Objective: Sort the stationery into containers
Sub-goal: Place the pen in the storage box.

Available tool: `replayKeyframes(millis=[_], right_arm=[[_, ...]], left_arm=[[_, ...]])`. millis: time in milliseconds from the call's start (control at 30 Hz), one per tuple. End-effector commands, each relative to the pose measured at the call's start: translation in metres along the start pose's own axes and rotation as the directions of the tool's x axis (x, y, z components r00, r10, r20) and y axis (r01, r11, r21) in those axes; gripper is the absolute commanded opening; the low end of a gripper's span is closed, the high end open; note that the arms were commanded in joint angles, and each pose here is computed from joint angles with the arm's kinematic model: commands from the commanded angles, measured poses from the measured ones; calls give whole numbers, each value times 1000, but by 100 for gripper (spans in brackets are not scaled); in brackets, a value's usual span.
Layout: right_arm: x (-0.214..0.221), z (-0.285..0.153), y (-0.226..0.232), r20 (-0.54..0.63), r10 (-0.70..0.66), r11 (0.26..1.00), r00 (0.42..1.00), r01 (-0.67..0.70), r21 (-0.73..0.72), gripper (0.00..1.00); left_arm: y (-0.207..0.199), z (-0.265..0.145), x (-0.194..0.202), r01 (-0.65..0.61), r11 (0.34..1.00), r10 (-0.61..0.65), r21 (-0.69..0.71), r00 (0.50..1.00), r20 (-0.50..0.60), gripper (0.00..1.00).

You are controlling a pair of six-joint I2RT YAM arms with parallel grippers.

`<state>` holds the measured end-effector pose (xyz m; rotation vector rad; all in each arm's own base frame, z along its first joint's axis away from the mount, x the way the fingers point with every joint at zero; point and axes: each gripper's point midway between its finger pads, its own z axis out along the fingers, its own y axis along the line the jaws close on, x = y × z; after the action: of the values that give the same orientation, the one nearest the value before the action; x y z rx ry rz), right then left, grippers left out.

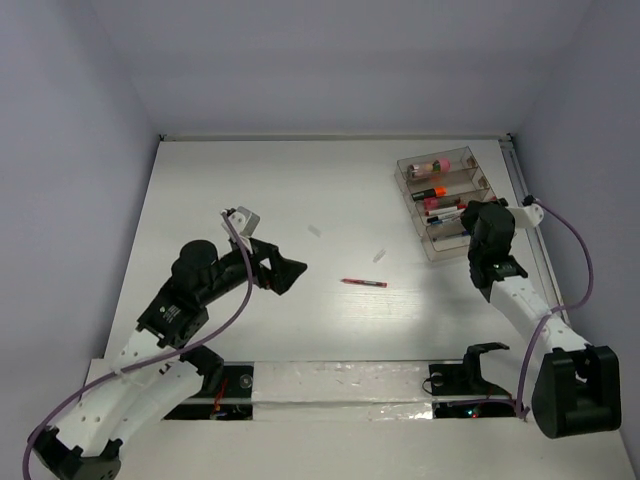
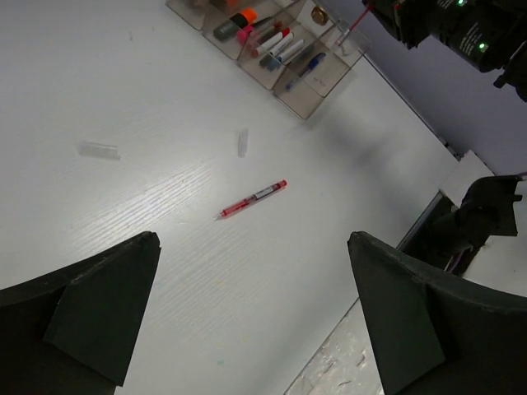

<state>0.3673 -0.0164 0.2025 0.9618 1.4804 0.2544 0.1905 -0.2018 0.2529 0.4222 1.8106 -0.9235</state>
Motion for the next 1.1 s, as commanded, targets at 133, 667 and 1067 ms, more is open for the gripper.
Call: replayKeyframes(millis=[133, 667, 1067], right_arm=[[6, 20, -53, 5, 38, 979, 999, -39, 202, 0], [34, 35, -68, -73, 64, 965, 995, -43, 260, 55], [25, 6, 12, -191, -185, 974, 964, 153, -168, 65]], left_arm=[[-9, -22, -34, -42, 999, 43, -12, 988, 147, 99], [-9, -25, -36, -47, 999, 48, -15, 986, 159, 99], [6, -27, -43, -26, 995, 44, -95, 981, 187, 99]])
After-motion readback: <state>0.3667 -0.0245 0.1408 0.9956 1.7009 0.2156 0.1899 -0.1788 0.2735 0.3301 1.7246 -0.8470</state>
